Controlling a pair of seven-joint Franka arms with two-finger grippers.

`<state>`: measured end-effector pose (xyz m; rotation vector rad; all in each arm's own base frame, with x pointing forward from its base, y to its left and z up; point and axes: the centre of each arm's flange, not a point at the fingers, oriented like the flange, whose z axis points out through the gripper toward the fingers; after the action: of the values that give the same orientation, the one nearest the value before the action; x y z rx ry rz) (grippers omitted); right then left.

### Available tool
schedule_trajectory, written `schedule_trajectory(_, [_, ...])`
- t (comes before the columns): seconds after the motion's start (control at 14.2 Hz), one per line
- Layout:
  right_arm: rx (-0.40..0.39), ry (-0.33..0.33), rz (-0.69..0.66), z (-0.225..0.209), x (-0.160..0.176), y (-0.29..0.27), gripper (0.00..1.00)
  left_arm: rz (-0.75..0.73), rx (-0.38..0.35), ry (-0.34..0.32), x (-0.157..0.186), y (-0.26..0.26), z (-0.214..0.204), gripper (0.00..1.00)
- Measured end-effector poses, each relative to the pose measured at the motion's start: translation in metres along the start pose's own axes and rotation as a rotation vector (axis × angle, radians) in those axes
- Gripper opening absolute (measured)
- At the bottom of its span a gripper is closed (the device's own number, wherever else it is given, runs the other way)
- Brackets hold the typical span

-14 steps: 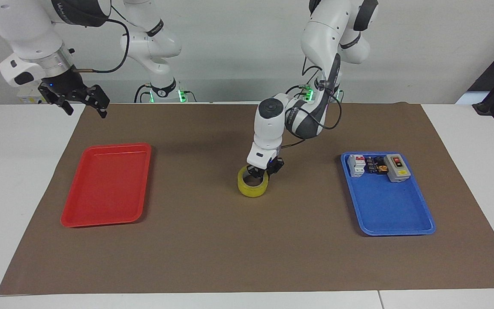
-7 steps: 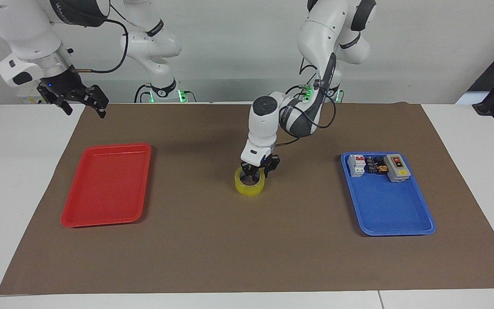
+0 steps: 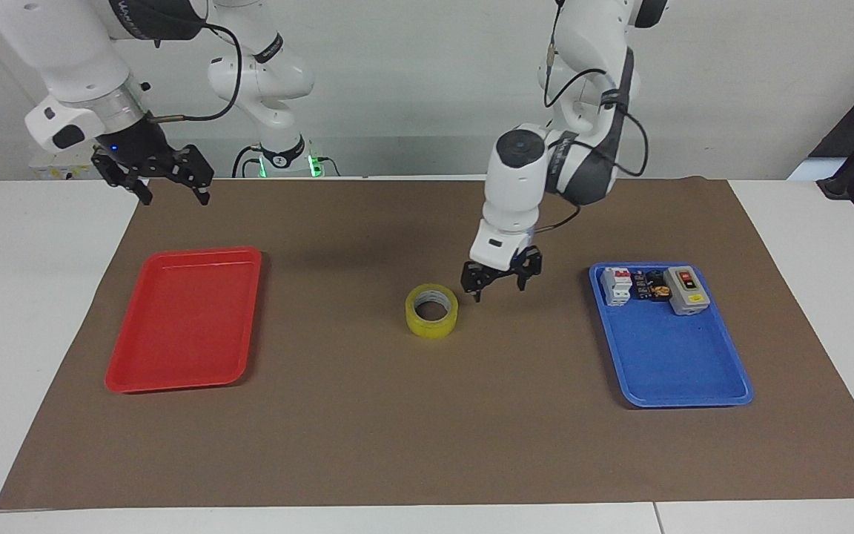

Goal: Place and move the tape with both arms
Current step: 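Release the tape with the left gripper while the right gripper reaches it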

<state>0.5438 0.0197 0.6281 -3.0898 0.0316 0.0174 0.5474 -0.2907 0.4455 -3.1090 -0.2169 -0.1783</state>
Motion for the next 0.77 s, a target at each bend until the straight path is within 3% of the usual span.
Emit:
schedule_trajectory(0.35, [0.015, 0.056, -0.043, 0.032, 0.002, -0.152, 1.00, 0.070, -0.040, -0.017, 0.046, -0.116, -0.053, 1.00])
schedule_trajectory(0.56, [0.032, 0.095, -0.050, 0.088, 0.010, -0.251, 1.00, 0.135, -0.018, -0.071, 0.061, -0.168, -0.078, 1.00])
schedule_trajectory(0.77, [0.030, 0.105, -0.055, 0.151, 0.027, -0.291, 1.00, 0.159, -0.012, -0.093, 0.074, -0.208, -0.110, 1.00])
